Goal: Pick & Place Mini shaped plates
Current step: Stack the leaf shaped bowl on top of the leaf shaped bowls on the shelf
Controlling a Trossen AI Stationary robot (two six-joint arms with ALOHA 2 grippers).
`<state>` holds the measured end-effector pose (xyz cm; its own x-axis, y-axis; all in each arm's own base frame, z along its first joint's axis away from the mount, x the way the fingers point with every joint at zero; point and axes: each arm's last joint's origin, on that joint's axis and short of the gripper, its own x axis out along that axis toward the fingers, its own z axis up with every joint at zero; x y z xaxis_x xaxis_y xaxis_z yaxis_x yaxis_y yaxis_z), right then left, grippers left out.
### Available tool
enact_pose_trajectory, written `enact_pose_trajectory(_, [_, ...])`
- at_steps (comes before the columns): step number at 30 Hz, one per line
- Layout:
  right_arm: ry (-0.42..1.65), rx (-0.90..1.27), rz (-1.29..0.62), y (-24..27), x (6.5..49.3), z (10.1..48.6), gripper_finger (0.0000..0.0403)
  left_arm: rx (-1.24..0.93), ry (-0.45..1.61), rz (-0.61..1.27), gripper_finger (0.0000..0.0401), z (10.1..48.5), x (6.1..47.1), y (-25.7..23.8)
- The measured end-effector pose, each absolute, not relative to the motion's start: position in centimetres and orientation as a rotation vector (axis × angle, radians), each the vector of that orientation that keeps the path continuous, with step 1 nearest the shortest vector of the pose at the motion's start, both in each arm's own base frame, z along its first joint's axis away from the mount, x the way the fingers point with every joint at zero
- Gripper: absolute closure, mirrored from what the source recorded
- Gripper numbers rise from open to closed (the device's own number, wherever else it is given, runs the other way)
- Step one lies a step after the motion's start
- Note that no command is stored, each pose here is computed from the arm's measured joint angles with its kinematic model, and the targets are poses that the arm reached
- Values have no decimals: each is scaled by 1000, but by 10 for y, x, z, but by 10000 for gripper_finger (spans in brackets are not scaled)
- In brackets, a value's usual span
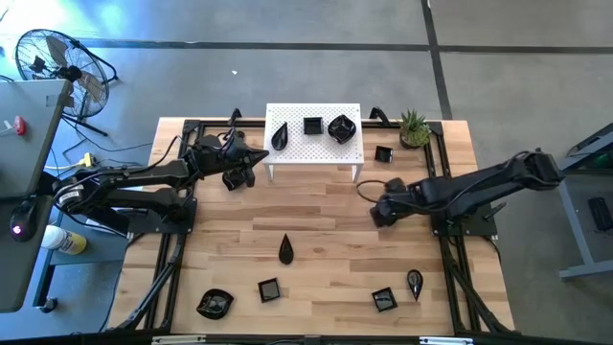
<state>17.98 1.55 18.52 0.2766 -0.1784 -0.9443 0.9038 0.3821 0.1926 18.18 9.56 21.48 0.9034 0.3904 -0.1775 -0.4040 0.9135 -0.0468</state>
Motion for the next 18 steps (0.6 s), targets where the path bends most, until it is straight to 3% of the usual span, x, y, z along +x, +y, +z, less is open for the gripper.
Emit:
enact_pose_trajectory(5, [1019,925,-1123,11,159,186,293,-84,167,411,400,215,182,96])
enact_pose_trajectory(11, [990,973,-1114,10,151,166,288,-84,168,411,400,215,182,96])
enact_pose_trajectory(18, [986,973,-1115,9,145,153,307,-84,168,411,400,215,182,96])
